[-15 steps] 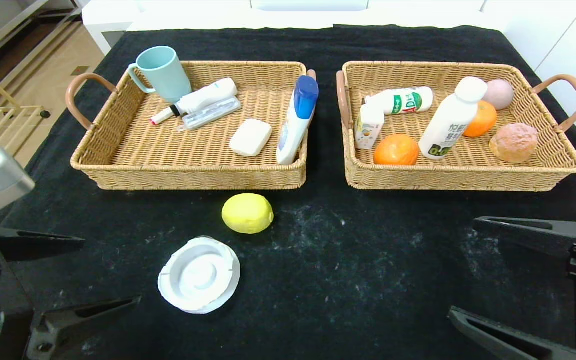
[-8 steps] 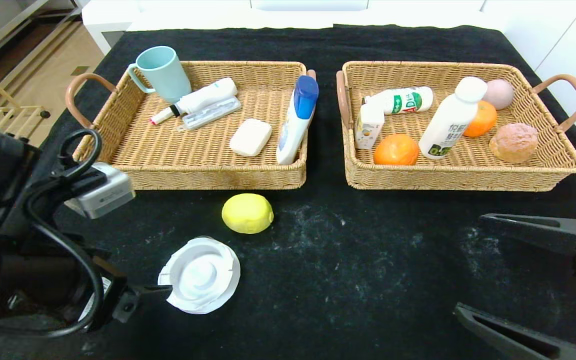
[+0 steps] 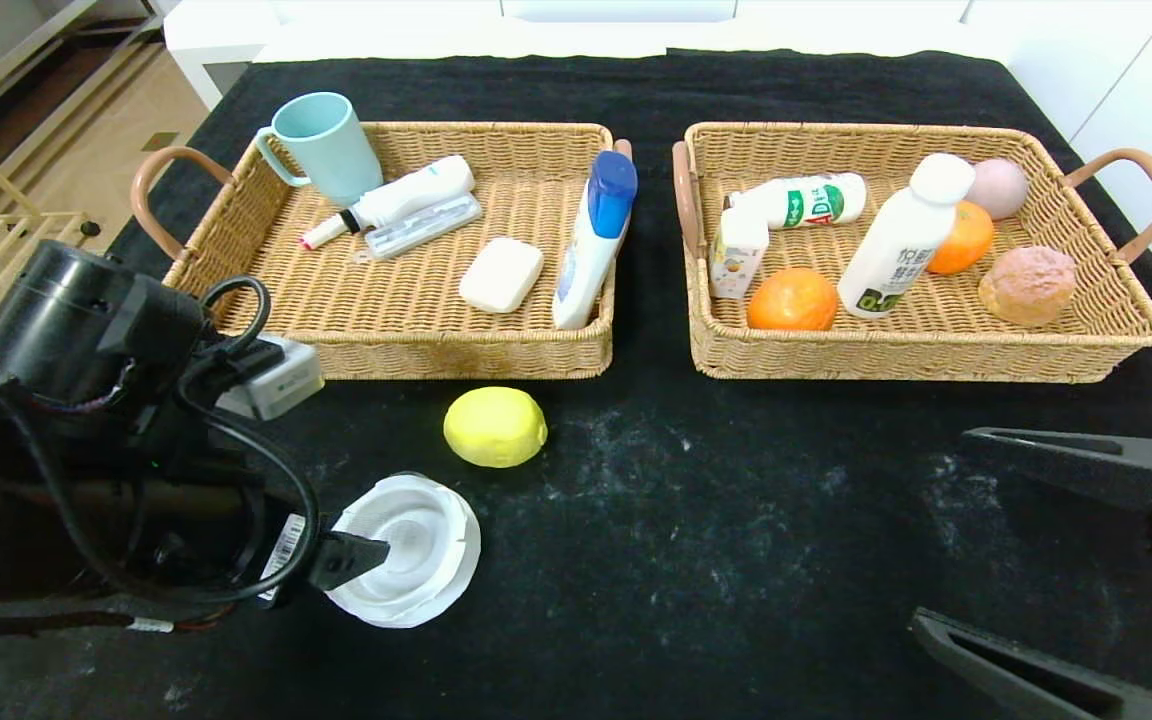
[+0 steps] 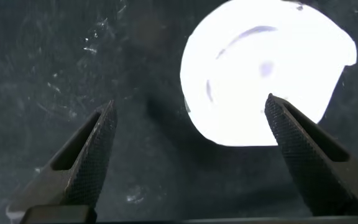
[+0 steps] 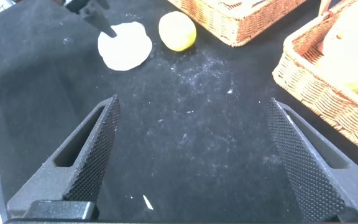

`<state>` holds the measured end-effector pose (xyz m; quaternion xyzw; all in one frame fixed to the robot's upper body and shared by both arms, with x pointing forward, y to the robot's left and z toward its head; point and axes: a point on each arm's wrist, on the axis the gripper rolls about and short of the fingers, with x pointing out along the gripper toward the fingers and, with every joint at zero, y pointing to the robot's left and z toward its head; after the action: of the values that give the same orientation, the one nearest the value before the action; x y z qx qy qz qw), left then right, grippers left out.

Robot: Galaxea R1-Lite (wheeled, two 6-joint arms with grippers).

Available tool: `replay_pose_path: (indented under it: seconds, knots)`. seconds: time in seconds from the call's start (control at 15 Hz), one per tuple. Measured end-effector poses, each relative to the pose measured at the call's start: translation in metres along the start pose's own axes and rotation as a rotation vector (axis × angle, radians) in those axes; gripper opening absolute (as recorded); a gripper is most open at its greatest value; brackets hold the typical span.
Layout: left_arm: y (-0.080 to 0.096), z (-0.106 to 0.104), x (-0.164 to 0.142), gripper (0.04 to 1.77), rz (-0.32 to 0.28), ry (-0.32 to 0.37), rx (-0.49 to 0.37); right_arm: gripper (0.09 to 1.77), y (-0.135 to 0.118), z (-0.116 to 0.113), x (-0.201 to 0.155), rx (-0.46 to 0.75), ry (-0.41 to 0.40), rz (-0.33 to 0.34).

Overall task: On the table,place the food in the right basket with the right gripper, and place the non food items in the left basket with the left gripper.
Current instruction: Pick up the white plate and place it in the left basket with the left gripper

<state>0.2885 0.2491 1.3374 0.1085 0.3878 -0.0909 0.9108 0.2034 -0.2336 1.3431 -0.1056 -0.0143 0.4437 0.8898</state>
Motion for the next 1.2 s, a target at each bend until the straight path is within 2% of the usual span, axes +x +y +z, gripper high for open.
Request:
replay_pose_path:
  seconds: [0.27, 0.47, 0.8, 0.87, 1.0, 1.2]
  knots:
    - [0.0, 0.0, 0.006, 1.72, -0.006, 0.02, -0.009, 1.71, 0.0, -0.001, 0.001, 0.001, 0.003, 0.002]
    - [-0.001, 0.002, 0.011, 1.72, -0.01, 0.001, -0.015, 1.71, 0.0, -0.001, 0.001, 0.001, 0.004, 0.001]
    - [-0.002, 0.0, 0.016, 1.72, -0.008, 0.018, -0.012, 1.71, 0.0, -0.001, 0.001, 0.0, 0.005, 0.001]
    - [-0.002, 0.0, 0.017, 1.64, -0.008, 0.02, -0.012, 1.71, 0.0, -0.001, 0.001, 0.0, 0.006, 0.002]
    - [-0.002, 0.0, 0.018, 1.3, -0.008, 0.023, -0.01, 1.71, 0.0, -0.002, 0.001, -0.001, 0.008, 0.003]
    - [-0.002, 0.0, 0.019, 0.91, -0.01, 0.028, -0.007, 1.71, 0.0, -0.002, 0.001, -0.002, 0.01, 0.003]
